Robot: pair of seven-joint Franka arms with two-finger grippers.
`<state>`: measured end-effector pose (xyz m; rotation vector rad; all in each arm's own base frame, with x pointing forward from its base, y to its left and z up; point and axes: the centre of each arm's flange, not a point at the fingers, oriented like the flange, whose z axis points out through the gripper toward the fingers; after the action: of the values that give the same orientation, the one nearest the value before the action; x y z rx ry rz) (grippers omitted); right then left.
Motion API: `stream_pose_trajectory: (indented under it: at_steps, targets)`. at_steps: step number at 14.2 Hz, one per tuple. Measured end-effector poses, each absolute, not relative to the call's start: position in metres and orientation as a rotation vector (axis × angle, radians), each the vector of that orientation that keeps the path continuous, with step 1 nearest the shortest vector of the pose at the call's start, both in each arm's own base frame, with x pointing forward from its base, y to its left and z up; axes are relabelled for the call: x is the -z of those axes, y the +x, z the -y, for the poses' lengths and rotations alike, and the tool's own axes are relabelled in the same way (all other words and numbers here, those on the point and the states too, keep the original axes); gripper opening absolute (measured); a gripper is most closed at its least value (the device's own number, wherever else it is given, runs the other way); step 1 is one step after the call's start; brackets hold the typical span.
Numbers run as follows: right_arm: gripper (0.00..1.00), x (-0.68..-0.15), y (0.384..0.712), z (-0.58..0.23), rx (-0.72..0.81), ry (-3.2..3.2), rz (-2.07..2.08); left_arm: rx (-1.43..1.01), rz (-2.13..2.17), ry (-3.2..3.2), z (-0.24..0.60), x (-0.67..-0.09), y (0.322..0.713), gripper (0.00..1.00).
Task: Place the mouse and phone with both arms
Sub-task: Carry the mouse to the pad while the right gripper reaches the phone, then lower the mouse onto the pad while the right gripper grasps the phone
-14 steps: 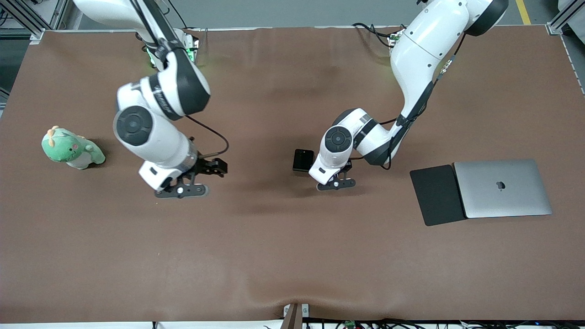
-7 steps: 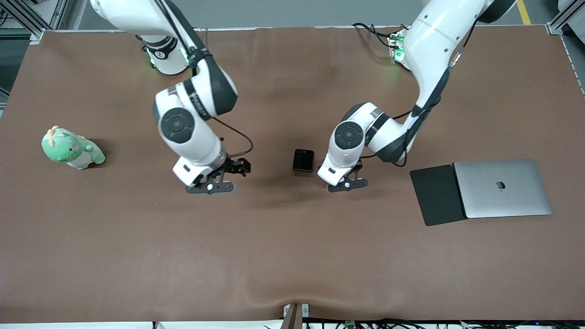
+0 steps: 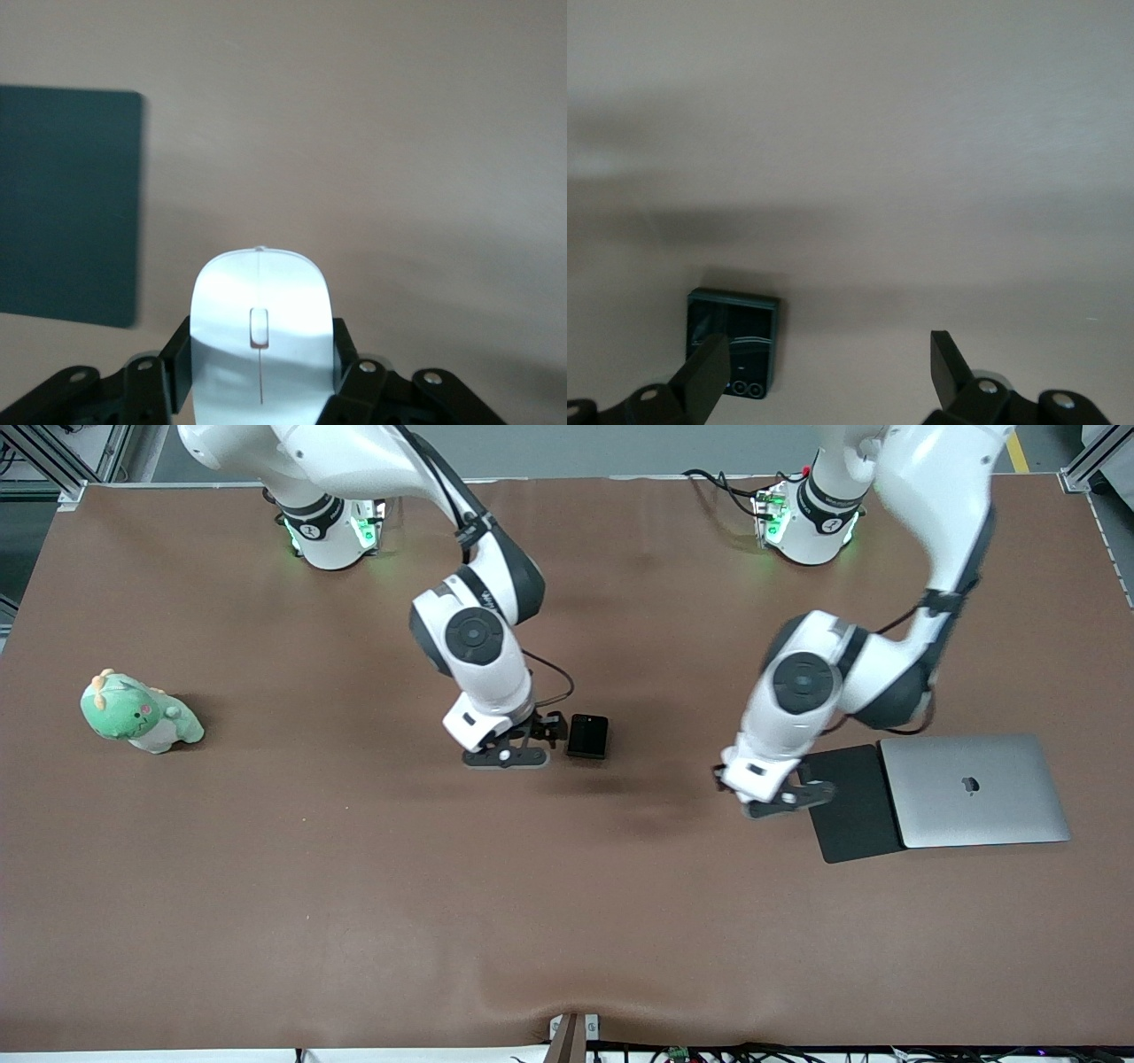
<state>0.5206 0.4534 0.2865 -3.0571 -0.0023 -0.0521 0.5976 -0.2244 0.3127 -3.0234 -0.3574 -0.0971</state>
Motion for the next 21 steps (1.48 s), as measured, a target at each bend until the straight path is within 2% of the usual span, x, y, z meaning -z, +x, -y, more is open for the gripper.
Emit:
stream_pose_trajectory:
  at_steps: [6, 11, 14, 21]
  targets:
    - [1.0, -0.21, 0.483, -0.498, 0.09, -3.058, -0.014, 0.055, 0.286, -3.014, 0.131, -0.311, 0.616, 0.62]
    - [1.0, -0.204, 0.473, -0.514, 0.11, -3.041, -0.076, 0.023, 0.208, -3.016, 0.064, -0.308, 0.625, 0.62]
    - [1.0, -0.19, 0.463, -0.53, 0.117, -3.039, -0.055, 0.012, 0.206, -3.021, 0.051, -0.299, 0.625, 0.62]
    - [1.0, -0.178, 0.458, -0.538, 0.115, -3.046, -0.043, -0.015, 0.216, -3.07, 0.036, -0.238, 0.628, 0.62]
